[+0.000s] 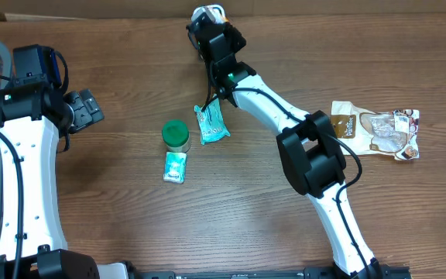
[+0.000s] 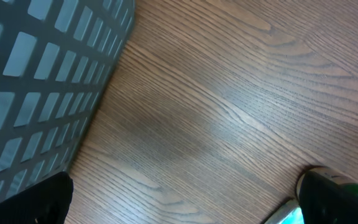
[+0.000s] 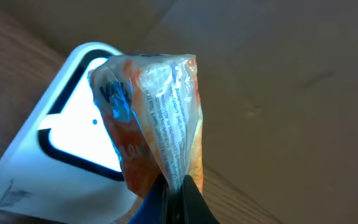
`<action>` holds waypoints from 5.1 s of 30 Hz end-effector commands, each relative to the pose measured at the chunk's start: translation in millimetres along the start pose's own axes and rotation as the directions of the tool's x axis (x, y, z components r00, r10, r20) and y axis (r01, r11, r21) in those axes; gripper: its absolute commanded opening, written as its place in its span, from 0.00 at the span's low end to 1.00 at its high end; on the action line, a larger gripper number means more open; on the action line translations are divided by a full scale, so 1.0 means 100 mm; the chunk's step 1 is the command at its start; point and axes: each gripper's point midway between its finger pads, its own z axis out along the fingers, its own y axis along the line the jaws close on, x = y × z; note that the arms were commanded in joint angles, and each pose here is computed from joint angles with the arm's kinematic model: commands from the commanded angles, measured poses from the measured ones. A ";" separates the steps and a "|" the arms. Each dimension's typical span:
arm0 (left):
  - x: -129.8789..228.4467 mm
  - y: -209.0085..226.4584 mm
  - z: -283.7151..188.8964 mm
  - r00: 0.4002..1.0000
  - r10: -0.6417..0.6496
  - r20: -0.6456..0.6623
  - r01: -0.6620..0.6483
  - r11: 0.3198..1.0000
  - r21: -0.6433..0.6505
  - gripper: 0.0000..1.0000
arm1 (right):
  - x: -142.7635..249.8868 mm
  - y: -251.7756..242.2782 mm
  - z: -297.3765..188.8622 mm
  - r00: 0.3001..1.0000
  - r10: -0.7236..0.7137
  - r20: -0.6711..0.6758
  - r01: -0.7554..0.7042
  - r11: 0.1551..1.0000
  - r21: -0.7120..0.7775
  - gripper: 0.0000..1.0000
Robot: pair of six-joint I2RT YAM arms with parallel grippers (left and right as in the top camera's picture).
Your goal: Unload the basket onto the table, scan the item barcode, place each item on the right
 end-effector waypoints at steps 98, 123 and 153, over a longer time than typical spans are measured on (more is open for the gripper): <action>0.01 -0.01 0.00 1.000 0.021 0.000 -0.021 1.000 0.005 0.99 | 1.13 2.22 -2.96 0.334 0.288 -0.897 -0.883 0.428 -0.191 0.34; 0.01 -0.01 0.00 1.000 0.021 0.000 -0.021 1.000 0.005 1.00 | 1.15 1.81 -3.14 0.455 0.116 -0.883 -0.803 0.483 -0.350 0.04; 0.01 -0.02 0.00 1.000 0.021 -0.001 -0.021 1.000 0.005 0.99 | 1.88 0.31 -2.15 0.251 0.491 -0.834 -0.756 0.638 0.149 0.13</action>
